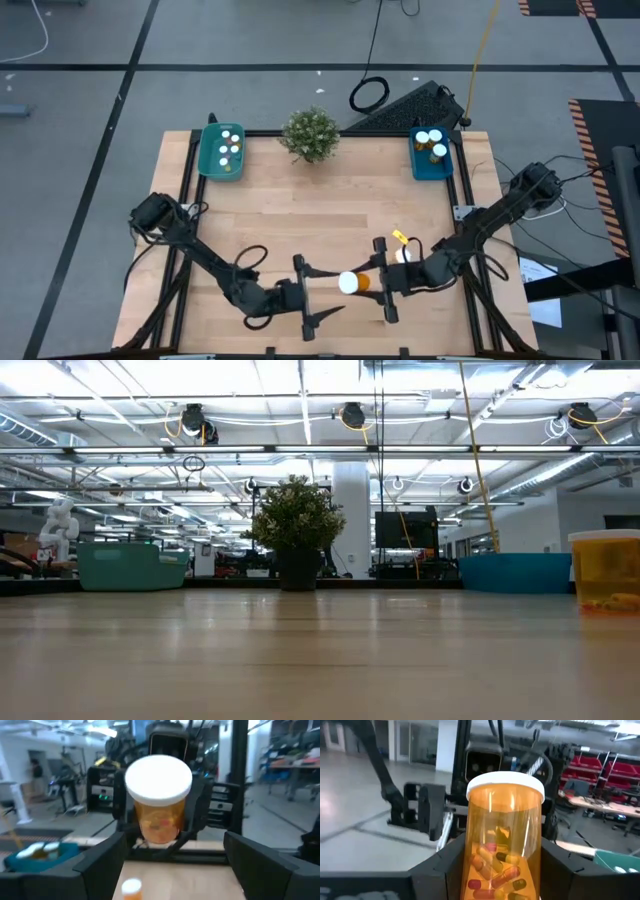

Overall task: Pick and place medicine bottles into bin by pill shape (circle, oval)
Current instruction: Put the big orange pill bottle into the blue bin

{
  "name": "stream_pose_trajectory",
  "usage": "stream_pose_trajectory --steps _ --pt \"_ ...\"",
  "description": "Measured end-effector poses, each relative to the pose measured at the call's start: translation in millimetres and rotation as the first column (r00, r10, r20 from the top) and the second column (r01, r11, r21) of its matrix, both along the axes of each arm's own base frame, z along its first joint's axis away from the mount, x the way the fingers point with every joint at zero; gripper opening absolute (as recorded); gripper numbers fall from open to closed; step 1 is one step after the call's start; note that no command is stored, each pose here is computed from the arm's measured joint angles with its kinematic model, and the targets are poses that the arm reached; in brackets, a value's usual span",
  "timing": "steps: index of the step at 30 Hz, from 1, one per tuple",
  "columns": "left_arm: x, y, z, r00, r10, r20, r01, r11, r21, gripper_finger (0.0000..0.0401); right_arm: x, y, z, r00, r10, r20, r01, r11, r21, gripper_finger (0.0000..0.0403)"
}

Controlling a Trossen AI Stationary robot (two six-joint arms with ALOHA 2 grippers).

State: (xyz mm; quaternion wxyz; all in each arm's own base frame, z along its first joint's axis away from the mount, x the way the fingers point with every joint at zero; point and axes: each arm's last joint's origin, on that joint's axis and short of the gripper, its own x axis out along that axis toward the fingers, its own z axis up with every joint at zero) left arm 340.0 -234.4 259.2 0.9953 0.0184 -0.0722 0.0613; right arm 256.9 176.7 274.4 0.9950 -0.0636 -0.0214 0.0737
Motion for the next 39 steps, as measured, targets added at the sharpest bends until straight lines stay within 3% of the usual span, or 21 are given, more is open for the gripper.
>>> stream_pose_trajectory --steps 11,18,26,39 --pt "13.7 17.0 5.6 0.995 -0.082 0.051 0.08 0.996 0.03 0.0335 5.4 1.3 -1.8 0.999 -0.02 0.046 0.019 0.999 0.026 0.0178" --pt "14.3 19.7 7.1 0.997 -0.041 0.058 0.036 0.996 0.081 0.0341 6.7 -1.1 -2.6 0.998 -0.051 0.04 0.051 0.999 -0.003 0.0178" --pt "14.5 22.0 11.4 0.994 -0.046 0.102 0.04 0.997 0.068 0.0394 6.3 -1.1 1.2 0.995 -0.057 0.083 0.06 0.998 -0.036 0.0178" --pt "15.6 24.2 10.6 0.997 0.009 0.078 -0.018 0.993 0.117 0.0397 2.8 2.5 3.3 0.992 -0.051 0.114 0.064 0.991 -0.116 0.0178"
